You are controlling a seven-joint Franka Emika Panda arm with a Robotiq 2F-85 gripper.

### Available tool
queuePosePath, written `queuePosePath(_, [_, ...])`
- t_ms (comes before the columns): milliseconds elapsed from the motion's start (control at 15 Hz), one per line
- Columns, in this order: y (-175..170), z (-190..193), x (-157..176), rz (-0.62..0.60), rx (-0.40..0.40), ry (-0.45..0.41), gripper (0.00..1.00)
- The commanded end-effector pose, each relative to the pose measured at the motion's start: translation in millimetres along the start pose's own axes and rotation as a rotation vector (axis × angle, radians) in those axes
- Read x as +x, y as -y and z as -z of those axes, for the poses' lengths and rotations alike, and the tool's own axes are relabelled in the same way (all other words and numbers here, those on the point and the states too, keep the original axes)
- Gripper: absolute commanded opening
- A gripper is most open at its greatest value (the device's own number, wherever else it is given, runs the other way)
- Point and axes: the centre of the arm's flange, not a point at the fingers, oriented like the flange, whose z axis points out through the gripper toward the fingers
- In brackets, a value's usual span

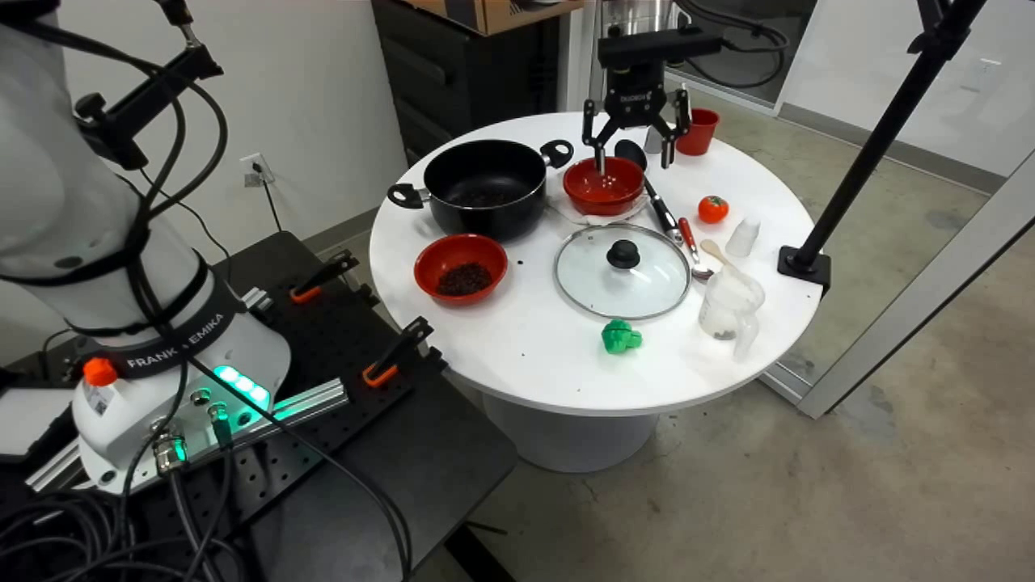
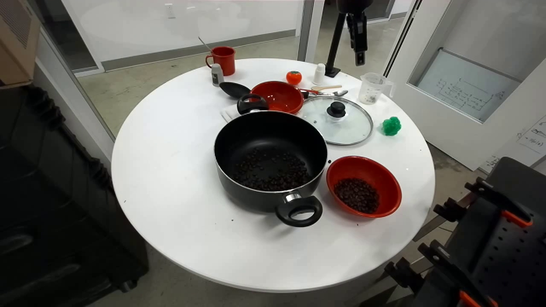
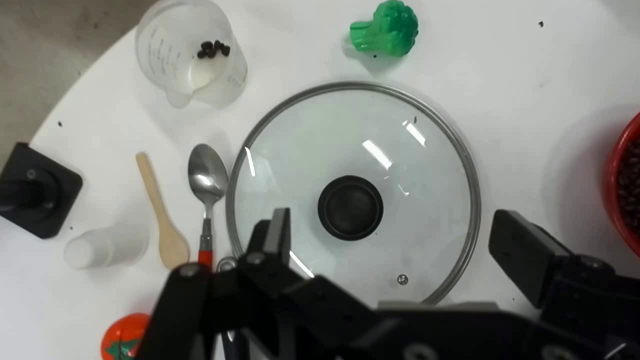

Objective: Pick up the lid and close the pot with it

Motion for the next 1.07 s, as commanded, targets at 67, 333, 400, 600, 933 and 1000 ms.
queuePosePath(67, [-40.1,-8.1,12.2,0.161,0.077,-0.047,1.0])
queuePosePath(333, [-18.1,-10.0,3.0,0.108,0.045,-0.042,1.0])
queuePosePath(400, [-17.2,-9.2,4.3,0.11,0.044,-0.042,1.0])
queuePosePath(600, [2.9,-20.5,9.1,0.143,0.001,-0.02,1.0])
queuePosePath(933, [9.7,-44.3,38.2,0.167,-0.001,0.003,1.0])
queuePosePath(1000, [9.3,-49.9,45.1,0.171,-0.008,0.005,1.0])
